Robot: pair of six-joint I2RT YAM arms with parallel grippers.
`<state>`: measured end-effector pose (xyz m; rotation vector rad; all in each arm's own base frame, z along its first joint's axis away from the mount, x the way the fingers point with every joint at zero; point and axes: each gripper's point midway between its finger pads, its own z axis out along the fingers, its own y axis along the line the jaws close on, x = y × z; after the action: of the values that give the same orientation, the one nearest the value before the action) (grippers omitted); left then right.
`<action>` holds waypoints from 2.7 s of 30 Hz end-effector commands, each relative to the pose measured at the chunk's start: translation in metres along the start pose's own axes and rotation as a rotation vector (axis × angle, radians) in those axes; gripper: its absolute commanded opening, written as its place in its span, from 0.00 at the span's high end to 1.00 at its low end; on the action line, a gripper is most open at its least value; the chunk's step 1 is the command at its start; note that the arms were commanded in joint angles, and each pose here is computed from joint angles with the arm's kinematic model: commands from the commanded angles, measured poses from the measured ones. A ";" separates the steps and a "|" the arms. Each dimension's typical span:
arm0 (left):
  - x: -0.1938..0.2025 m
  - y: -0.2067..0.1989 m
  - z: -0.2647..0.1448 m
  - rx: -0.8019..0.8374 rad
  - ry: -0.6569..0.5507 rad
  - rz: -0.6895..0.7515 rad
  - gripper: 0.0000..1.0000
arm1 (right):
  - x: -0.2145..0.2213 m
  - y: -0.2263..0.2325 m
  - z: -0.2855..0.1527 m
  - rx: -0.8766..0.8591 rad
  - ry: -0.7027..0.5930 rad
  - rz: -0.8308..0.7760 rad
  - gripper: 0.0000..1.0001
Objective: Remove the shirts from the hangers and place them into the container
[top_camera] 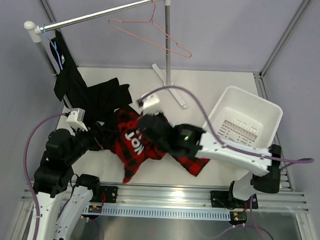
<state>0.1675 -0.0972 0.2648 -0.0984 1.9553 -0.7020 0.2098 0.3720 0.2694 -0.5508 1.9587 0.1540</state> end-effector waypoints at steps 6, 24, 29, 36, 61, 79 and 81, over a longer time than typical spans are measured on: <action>-0.012 -0.013 -0.007 0.053 -0.043 0.030 0.01 | -0.181 -0.249 -0.097 0.340 -0.414 0.273 1.00; -0.004 -0.014 0.002 0.082 -0.014 0.010 0.01 | -0.194 -0.377 -0.205 0.717 -0.608 0.271 1.00; -0.003 -0.015 0.002 0.085 -0.009 0.011 0.01 | -0.163 -0.374 -0.179 0.717 -0.551 0.289 1.00; -0.002 -0.014 0.002 0.084 0.001 0.017 0.01 | -0.181 -0.376 -0.182 0.701 -0.565 0.284 1.00; -0.003 -0.011 0.005 0.067 0.018 0.030 0.01 | -0.158 -0.384 -0.186 0.770 -0.562 0.339 1.00; 0.007 -0.012 0.005 0.093 0.024 0.018 0.01 | 0.064 -0.372 -0.109 1.002 -0.093 0.597 1.00; 0.008 -0.011 0.007 0.093 0.028 0.013 0.01 | 0.086 -0.369 -0.106 1.029 -0.036 0.585 1.00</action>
<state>0.1665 -0.1060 0.2530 -0.0605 1.9915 -0.7491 0.2709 -0.0058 0.3110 0.5383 1.8339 -0.4426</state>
